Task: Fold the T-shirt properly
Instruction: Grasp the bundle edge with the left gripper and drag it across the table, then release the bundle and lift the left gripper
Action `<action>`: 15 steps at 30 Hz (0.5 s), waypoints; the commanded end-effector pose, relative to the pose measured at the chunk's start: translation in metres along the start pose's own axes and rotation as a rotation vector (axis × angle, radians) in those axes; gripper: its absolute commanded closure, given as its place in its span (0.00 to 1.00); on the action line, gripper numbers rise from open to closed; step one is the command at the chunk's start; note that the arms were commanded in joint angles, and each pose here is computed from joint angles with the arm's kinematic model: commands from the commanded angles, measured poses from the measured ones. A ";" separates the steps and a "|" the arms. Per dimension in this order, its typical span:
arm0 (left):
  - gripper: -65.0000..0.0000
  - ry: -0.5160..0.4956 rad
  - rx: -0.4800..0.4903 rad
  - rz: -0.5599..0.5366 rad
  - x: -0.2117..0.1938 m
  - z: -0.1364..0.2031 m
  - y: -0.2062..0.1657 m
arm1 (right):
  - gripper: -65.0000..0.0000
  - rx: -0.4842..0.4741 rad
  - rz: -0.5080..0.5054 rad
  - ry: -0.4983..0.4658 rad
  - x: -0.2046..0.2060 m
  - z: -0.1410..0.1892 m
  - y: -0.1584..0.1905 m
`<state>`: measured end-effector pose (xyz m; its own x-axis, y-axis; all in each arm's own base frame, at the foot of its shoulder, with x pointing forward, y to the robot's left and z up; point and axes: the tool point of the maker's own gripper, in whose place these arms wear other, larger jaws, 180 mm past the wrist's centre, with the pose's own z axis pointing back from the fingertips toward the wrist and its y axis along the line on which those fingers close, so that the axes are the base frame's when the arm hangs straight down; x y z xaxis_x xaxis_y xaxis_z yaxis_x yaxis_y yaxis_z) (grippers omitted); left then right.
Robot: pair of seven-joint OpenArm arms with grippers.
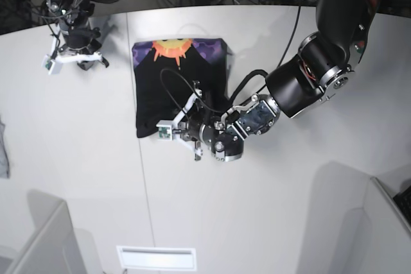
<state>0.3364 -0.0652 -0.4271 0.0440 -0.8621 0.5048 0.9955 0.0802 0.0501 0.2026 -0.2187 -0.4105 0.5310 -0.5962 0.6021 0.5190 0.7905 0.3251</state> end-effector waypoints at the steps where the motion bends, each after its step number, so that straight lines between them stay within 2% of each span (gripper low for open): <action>1: 0.74 0.097 0.063 -0.032 -0.015 0.008 0.019 | 1.00 0.018 0.011 -0.035 0.010 0.002 0.005; 5: 0.49 0.090 0.079 -0.042 -0.009 0.013 0.027 | 1.00 0.018 0.011 -0.035 0.010 0.002 0.005; 9: 0.33 0.057 0.103 -0.042 0.008 0.020 0.038 | 1.00 0.016 0.011 -0.032 0.009 0.002 0.004; 11: 0.28 0.011 0.130 -0.012 0.021 0.027 0.050 | 1.00 0.016 0.013 -0.031 0.009 0.002 0.004; 15: 0.27 -0.077 0.180 0.029 0.048 0.046 0.071 | 1.00 0.016 0.013 -0.031 0.009 0.002 0.004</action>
<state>0.3891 -0.0631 -0.3881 0.0996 -0.8443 0.5265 0.9699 0.2006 0.1383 0.2031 -0.2170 -0.4107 0.5356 -0.5937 0.6005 0.5143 0.7934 0.3257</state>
